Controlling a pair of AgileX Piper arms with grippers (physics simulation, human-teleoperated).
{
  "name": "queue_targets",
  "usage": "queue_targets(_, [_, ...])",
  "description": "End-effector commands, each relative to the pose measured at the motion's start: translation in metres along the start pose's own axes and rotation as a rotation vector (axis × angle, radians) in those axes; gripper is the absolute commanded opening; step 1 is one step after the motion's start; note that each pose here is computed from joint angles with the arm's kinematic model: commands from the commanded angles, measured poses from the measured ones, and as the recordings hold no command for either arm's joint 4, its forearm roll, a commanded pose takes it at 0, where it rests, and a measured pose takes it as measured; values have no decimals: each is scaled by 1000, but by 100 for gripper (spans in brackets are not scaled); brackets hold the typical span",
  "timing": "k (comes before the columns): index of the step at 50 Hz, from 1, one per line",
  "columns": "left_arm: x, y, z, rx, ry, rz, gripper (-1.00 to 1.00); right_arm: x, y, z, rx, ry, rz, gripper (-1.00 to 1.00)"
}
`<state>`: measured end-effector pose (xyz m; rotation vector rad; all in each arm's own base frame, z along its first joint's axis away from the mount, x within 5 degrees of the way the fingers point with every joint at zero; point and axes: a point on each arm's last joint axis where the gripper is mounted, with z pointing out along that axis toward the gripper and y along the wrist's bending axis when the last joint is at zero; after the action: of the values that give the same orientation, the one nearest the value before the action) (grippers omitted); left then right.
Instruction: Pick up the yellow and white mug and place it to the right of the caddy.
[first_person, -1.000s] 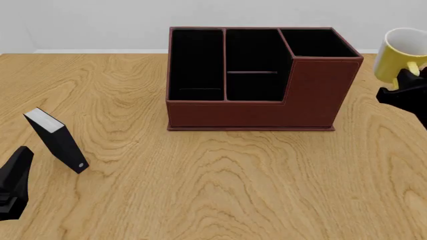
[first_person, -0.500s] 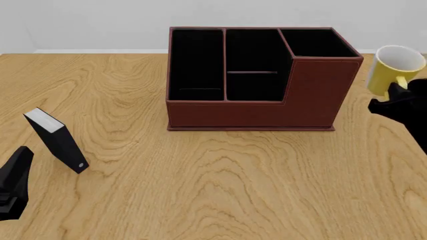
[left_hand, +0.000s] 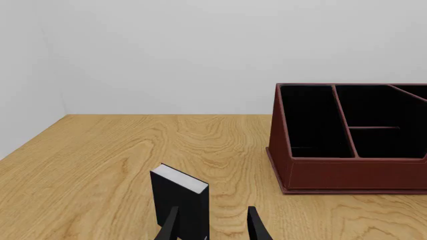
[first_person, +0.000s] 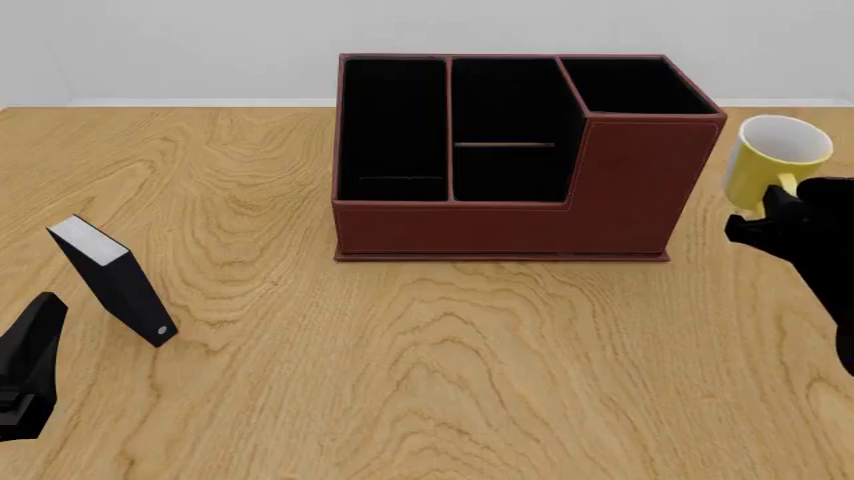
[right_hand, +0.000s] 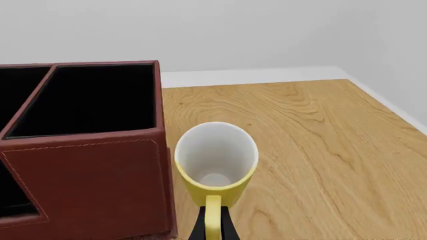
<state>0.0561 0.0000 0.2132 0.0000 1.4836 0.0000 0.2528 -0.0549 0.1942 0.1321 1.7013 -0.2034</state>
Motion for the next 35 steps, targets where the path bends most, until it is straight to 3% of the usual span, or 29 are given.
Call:
queue_targets(1, [0,0,0,0,0,0,100,10,-1,7,6,14,9,-100])
queue_targets(35, [0,0,0,0,0,0,100,41,-1,22,9,71,23,-100])
